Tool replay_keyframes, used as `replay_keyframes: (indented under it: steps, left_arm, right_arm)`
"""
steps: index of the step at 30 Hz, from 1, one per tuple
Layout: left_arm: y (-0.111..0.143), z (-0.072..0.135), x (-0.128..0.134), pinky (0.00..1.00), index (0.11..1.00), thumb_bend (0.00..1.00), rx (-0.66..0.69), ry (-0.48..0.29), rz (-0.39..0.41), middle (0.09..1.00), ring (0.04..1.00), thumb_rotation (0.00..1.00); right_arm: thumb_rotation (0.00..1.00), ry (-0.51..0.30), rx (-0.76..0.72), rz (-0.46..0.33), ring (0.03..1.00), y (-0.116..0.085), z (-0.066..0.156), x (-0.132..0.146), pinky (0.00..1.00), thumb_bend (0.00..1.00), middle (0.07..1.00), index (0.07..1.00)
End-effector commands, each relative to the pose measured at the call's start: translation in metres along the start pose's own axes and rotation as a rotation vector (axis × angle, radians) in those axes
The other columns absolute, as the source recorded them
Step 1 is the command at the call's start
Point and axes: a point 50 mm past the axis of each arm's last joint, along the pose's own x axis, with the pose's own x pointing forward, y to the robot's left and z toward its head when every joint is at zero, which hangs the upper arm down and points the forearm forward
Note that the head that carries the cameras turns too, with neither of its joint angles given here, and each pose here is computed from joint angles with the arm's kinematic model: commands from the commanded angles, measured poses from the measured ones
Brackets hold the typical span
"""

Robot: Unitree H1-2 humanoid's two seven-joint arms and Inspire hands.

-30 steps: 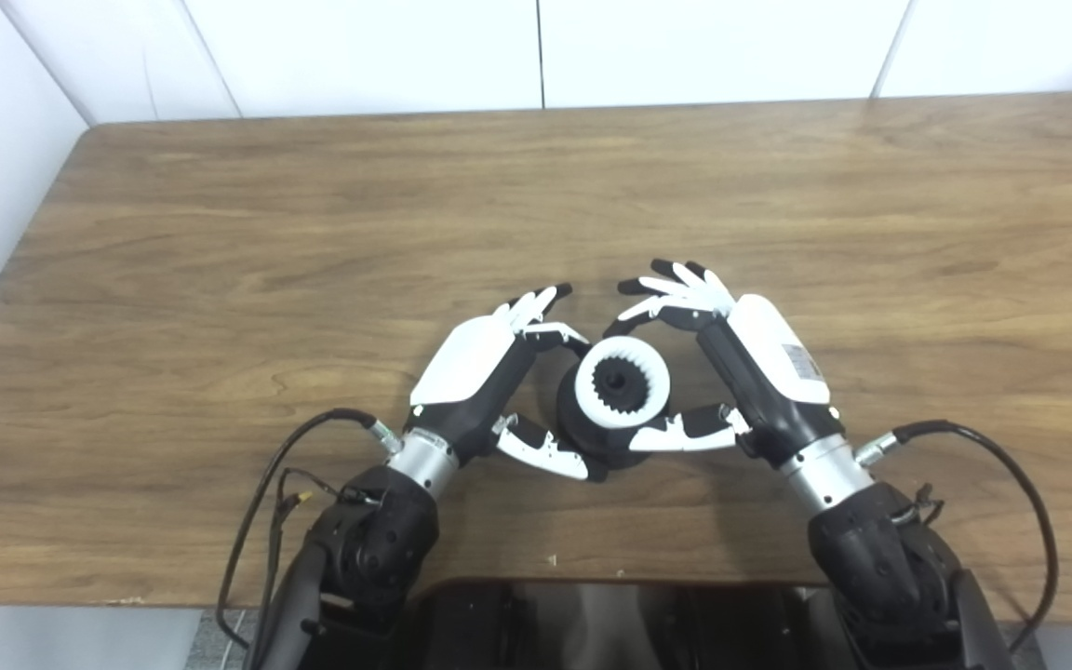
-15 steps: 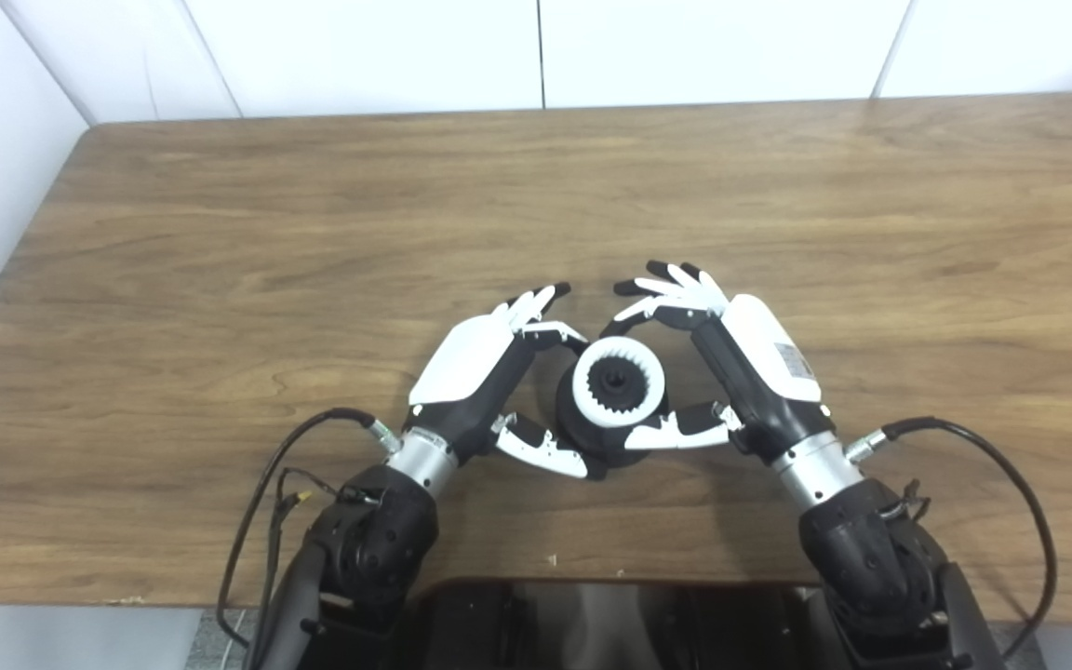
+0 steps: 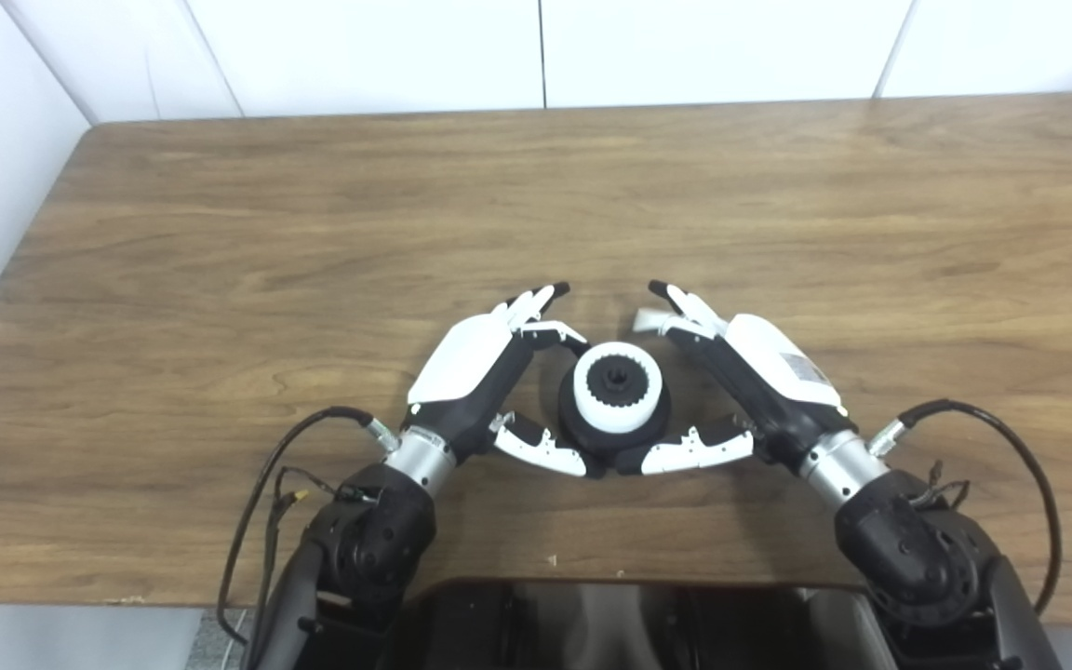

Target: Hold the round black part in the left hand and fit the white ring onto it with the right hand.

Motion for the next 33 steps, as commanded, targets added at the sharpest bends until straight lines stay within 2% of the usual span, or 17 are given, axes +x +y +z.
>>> replay_keyframes:
  steps: [1, 8, 12, 20, 27, 33]
  left_arm:
    - [0.017, 0.011, 0.006, 1.0, 0.608, 0.98, 0.022, -0.065, 0.065, 1.0, 1.0, 0.27]
    - [0.018, 0.011, 0.006, 1.0, 0.609, 0.98, 0.027, -0.06, 0.064, 1.0, 1.0, 0.28]
    - [0.018, 0.01, 0.007, 1.0, 0.609, 0.98, 0.026, -0.062, 0.064, 1.0, 1.0, 0.28]
    - [0.017, 0.01, 0.005, 1.0, 0.607, 0.99, 0.019, -0.063, 0.065, 1.0, 1.0, 0.27]
    - [0.017, 0.008, 0.005, 1.0, 0.607, 0.98, 0.025, -0.061, 0.061, 1.0, 1.0, 0.28]
    - [0.018, 0.008, 0.007, 1.0, 0.607, 0.98, 0.024, -0.062, 0.061, 1.0, 1.0, 0.28]
  right_arm:
    - [0.54, -0.053, -0.015, -0.041, 1.0, -0.014, 0.013, 0.002, 0.95, 1.0, 1.0, 1.0]
    - [0.58, -0.052, -0.006, -0.024, 1.0, -0.015, 0.012, 0.0, 0.96, 1.0, 1.0, 1.0]
    - [0.55, -0.038, 0.005, -0.003, 1.0, -0.018, 0.012, 0.0, 0.99, 1.0, 1.0, 1.0]
    - [0.49, 0.0, -0.008, 0.013, 1.0, -0.026, 0.0, -0.007, 0.98, 1.0, 1.0, 1.0]
    - [0.47, 0.048, -0.024, 0.006, 1.0, -0.037, -0.013, -0.019, 0.98, 1.0, 1.0, 1.0]
    - [0.43, 0.082, -0.001, -0.03, 1.0, -0.05, -0.027, -0.03, 1.0, 1.0, 1.0, 1.0]
